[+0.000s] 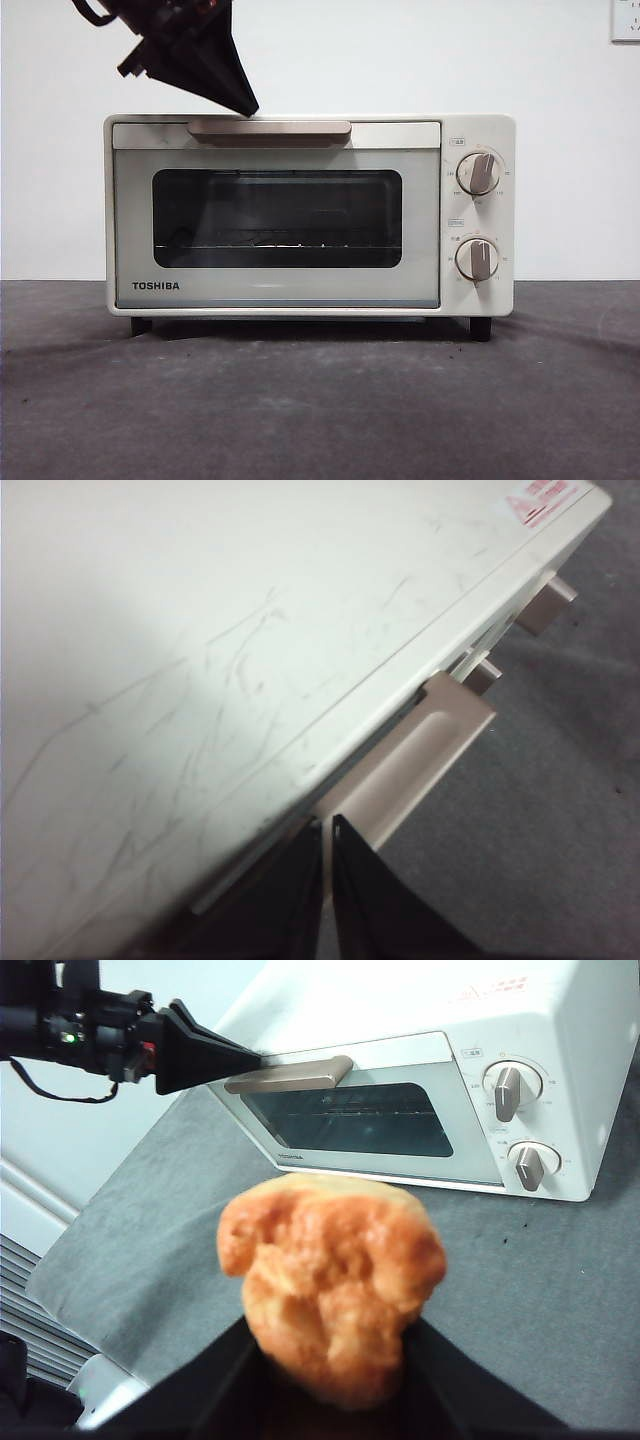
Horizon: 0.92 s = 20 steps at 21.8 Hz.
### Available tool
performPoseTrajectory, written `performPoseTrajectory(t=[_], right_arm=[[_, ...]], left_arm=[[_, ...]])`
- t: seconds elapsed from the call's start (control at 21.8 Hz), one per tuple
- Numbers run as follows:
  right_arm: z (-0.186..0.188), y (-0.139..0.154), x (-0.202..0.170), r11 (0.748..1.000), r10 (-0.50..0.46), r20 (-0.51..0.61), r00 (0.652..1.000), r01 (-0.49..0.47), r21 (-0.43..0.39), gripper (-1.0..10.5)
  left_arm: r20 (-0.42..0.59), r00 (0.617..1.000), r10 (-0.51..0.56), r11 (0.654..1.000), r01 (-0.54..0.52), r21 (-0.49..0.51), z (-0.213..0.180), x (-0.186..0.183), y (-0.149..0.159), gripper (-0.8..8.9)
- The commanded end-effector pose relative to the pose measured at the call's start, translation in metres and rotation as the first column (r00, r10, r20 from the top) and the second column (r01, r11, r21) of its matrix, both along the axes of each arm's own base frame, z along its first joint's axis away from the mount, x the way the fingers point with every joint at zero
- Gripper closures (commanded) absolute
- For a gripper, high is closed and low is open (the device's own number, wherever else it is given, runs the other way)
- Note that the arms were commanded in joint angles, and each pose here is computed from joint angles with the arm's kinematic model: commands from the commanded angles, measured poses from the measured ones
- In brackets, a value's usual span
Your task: The left arm flap open the oven, the right arm pick bread and place it into oven, the left arm flap close the oven
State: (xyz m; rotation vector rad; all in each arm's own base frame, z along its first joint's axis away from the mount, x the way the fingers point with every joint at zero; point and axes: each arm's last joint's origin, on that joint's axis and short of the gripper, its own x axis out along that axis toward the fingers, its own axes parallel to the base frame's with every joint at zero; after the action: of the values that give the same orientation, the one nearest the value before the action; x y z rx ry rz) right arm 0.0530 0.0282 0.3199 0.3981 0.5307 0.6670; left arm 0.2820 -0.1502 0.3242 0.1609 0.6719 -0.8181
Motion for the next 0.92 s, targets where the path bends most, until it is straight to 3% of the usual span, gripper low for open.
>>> performPoseTrajectory(t=[0.05, 0.92], right_arm=[[0.006, 0.000, -0.002, 1.000, 0.004, 0.028, 1.000, -0.004, 0.014, 8.0], [0.006, 0.000, -0.002, 1.000, 0.003, 0.027, 1.000, -0.003, 0.014, 8.0]], left_arm=[[0.002, 1.000, -0.015, 1.000, 0.015, 0.008, -0.004, 0.008, -0.006, 7.97], [-0.159, 0.986, -0.057, 0.991, 0.075, 0.109, -0.022, -0.004, -0.010, 7.97]])
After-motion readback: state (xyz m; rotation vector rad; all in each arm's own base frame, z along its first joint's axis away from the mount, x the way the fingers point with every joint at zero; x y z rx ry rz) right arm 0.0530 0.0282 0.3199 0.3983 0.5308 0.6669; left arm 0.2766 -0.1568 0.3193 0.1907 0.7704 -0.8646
